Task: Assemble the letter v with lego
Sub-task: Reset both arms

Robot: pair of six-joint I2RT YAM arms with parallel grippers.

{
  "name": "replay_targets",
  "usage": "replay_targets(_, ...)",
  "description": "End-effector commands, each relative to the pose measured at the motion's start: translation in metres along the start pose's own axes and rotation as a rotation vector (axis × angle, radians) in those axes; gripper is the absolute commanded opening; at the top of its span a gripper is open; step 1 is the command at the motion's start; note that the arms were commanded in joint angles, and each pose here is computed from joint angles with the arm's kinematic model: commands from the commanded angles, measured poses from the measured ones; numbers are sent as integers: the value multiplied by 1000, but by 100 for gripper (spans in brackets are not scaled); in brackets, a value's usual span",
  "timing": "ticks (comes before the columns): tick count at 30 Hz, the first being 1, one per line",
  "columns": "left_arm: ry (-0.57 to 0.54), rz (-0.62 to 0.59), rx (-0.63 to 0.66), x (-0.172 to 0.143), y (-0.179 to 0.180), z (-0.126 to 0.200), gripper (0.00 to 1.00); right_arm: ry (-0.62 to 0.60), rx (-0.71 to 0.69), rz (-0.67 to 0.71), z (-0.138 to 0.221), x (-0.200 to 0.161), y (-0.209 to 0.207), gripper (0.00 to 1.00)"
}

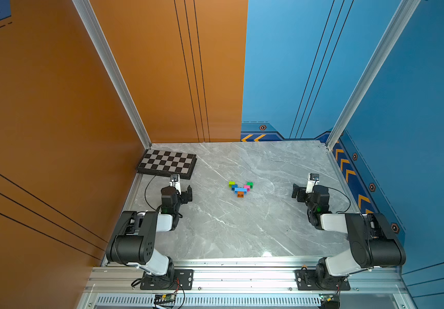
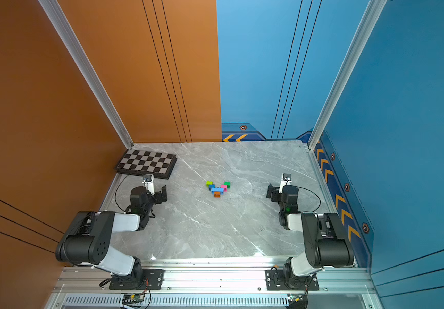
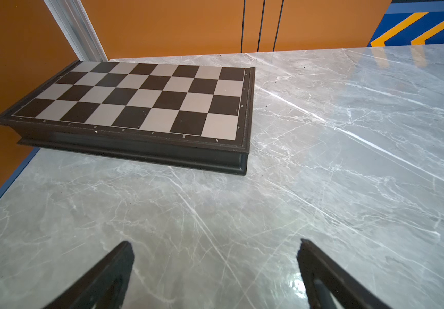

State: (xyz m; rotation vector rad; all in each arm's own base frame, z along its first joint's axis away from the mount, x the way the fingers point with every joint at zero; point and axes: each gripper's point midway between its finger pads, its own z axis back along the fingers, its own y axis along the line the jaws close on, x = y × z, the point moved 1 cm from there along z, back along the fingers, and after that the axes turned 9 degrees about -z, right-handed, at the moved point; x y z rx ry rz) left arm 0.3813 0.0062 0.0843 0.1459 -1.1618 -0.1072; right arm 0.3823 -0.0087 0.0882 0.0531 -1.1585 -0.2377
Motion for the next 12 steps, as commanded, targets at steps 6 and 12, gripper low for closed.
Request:
replay_targets(6,-20,-20,19,8,0,-2,98,-20,-30,13,-1,6,-4,100)
replay_targets(12,-20,-18,22,8,1,-2,98,-22,-29,10,-1,7,-5,100)
